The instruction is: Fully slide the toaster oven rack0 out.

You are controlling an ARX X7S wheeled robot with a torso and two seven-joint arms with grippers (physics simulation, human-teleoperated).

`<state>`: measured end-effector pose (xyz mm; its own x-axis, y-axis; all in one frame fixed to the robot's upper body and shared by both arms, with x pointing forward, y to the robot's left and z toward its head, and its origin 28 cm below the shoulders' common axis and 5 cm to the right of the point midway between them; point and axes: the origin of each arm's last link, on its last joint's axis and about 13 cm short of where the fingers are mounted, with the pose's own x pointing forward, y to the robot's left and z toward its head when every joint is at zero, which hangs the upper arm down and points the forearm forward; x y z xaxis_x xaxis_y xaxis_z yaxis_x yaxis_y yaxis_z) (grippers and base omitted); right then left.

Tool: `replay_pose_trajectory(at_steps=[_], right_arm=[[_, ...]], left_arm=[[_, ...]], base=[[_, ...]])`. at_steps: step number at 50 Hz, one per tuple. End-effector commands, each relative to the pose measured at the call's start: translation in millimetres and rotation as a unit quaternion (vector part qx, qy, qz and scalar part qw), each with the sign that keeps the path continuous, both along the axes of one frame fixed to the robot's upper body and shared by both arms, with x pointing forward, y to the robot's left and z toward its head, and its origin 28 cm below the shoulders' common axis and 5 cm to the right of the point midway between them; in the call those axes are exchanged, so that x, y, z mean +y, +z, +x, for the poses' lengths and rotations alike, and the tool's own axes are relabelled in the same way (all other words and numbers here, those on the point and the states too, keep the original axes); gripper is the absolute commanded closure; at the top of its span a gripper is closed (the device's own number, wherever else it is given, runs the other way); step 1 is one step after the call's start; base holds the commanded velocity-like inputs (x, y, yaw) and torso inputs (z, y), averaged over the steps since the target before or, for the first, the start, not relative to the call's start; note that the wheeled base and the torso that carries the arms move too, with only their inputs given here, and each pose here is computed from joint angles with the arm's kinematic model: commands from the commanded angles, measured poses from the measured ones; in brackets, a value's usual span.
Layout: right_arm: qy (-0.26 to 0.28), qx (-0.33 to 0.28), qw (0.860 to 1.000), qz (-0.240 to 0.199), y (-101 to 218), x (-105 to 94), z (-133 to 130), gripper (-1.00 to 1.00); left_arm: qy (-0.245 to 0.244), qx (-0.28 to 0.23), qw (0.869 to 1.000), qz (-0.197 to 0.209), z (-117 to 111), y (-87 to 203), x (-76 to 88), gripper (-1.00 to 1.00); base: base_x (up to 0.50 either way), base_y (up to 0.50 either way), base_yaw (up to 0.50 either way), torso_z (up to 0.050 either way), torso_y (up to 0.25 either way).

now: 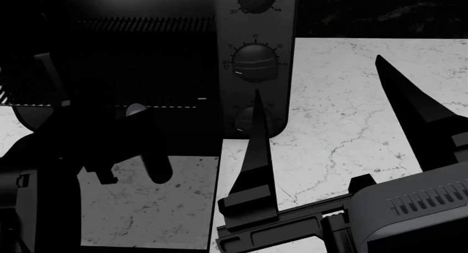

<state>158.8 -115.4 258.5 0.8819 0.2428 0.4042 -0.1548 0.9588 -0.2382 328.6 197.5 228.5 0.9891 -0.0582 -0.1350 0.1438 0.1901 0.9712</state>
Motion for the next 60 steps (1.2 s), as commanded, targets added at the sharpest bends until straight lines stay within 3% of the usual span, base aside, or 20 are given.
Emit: replay_pose_trajectory(at_steps=[1, 21, 34, 47, 49, 50, 56, 60], right_arm=[[0.01, -0.028, 0.999, 0.022, 12.0, 0.6, 0.8, -1.0], [0.005, -0.037, 0.999, 0.03, 7.6, -4.5, -6.9, -1.0], [0.003, -0.032, 0.999, 0.034, 3.3, -6.1, -7.7, -1.0], [0.005, -0.033, 0.999, 0.031, 4.8, -4.3, -7.3, -1.0], [0.005, -0.032, 0.999, 0.031, 3.8, -4.6, -7.7, -1.0], [0.004, -0.032, 0.999, 0.031, 3.6, -5.1, -7.7, -1.0], [0.003, -0.032, 0.999, 0.032, 4.9, -4.7, -7.8, -1.0], [0.008, -0.033, 0.999, 0.029, 7.6, -2.6, -7.0, -1.0]], left_arm=[[-0.012, -0.108, 0.994, -0.026, -27.0, 28.4, 0.6, 1.0], [-0.083, -0.135, 0.986, -0.054, -111.2, 36.6, -11.2, 1.0], [-0.116, -0.165, 0.977, -0.065, -164.5, 32.6, -10.8, 1.0], [-0.129, -0.19, 0.97, -0.075, -182.9, 37.6, -11.4, 1.0], [-0.096, -0.223, 0.961, -0.132, -185.3, 46.8, -10.2, 1.0], [-0.104, -0.212, 0.963, -0.133, -188.3, 47.9, -10.0, -1.0], [-0.096, -0.214, 0.961, -0.147, -222.5, 41.9, -7.1, -1.0], [-0.102, -0.218, 0.958, -0.155, -231.9, 31.0, -11.6, -1.0]], base=[[0.0, 0.0, 0.0, 0.0, 0.0], [0.0, 0.0, 0.0, 0.0, 0.004], [0.0, 0.0, -0.01, 0.0, 0.002], [0.0, 0.0, 0.0, 0.0, 0.003], [0.0, 0.0, 0.0, 0.0, 0.005], [0.0, 0.0, 0.0, 0.0, 0.0], [0.0, 0.0, 0.0, 0.0, 0.0], [0.0, 0.0, 0.0, 0.0, 0.0]])
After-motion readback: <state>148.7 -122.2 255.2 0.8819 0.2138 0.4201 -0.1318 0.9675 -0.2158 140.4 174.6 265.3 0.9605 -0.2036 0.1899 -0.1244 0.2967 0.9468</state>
